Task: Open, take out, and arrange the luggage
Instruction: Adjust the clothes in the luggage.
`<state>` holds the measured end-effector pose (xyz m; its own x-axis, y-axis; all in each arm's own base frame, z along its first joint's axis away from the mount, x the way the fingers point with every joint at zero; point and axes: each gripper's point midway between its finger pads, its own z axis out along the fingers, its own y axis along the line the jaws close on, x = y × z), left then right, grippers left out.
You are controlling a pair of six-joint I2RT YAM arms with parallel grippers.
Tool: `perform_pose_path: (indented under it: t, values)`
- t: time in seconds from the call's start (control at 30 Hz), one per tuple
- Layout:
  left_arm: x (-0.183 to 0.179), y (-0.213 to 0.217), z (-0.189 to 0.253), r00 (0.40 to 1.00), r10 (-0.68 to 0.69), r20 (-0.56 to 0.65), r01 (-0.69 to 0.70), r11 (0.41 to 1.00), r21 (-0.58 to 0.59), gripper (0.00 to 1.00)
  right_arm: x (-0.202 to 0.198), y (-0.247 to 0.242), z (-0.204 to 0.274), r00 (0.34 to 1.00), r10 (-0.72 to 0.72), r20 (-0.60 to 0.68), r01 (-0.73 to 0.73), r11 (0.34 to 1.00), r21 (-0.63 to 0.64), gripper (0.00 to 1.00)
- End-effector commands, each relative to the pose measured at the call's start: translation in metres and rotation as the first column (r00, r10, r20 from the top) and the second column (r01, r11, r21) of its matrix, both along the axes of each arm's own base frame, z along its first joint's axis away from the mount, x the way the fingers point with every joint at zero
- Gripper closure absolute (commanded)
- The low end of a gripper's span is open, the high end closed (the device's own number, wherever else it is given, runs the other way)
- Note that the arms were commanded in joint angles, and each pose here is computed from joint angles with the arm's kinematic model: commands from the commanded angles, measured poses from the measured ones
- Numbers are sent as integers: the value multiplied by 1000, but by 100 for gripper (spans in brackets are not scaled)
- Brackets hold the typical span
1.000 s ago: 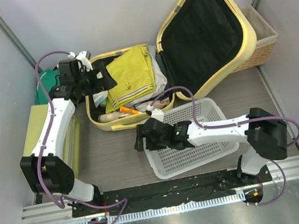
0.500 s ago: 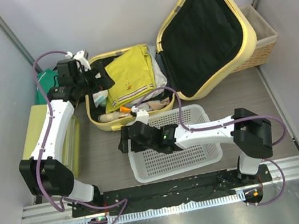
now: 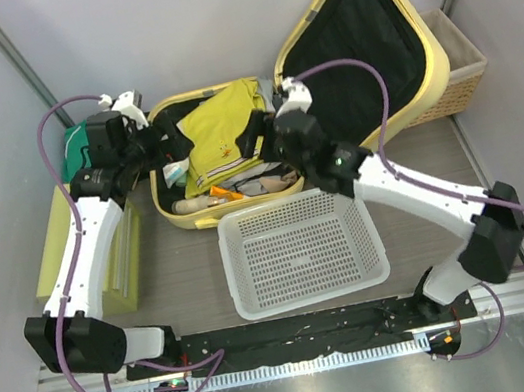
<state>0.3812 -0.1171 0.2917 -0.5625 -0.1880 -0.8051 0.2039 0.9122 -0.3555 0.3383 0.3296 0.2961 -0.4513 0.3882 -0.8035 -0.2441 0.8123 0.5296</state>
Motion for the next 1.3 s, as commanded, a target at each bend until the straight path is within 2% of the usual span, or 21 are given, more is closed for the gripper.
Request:
perform_pose_path:
  t: [0.0,0.03,0.07,0.13,0.17,0.23,0.4,0.6,0.73,0.87,1.07,1.27]
  values:
    - [3,-1,22,996,4,94,-3,1000,-6,0,47,-8,1,995,97,3,-96,985,-146,25]
    - [3,-1,21,995,1,96,0,1000,-4,0,59,-9,-16,995,95,-30,-99,979,-179,27]
    - [2,0,22,995,-1,101,0,1000,5,0,81,-25,-7,998,56,-18,-58,983,-173,29]
    - [1,0,23,994,-6,109,5,1000,10,0,101,-27,-29,994,86,-69,-97,980,-175,32]
    - [1,1,22,993,-8,116,6,1000,19,0,114,-36,-25,995,80,-67,-90,983,-161,33]
    - [1,4,19,994,1,112,-4,1000,28,0,125,-33,-52,986,116,-124,-136,975,-175,34]
    - [3,4,14,996,6,94,-9,999,31,0,151,-39,-79,977,114,-180,-148,971,-190,37]
    - [7,1,5,998,-1,58,-1,1000,24,0,159,-31,-113,962,132,-241,-179,966,-188,41]
    - [7,0,2,999,-5,50,4,1000,27,0,160,-30,-115,962,132,-239,-180,964,-194,45]
    - [7,-1,2,999,-10,47,9,1000,27,0,167,-37,-111,974,94,-206,-143,962,-234,45]
    - [7,-1,-1,999,-12,37,11,1000,26,0,175,-34,-140,958,88,-272,-164,949,-270,44]
    - [8,-1,-2,999,-13,32,12,1000,25,0,183,-38,-141,965,54,-258,-130,949,-286,44]
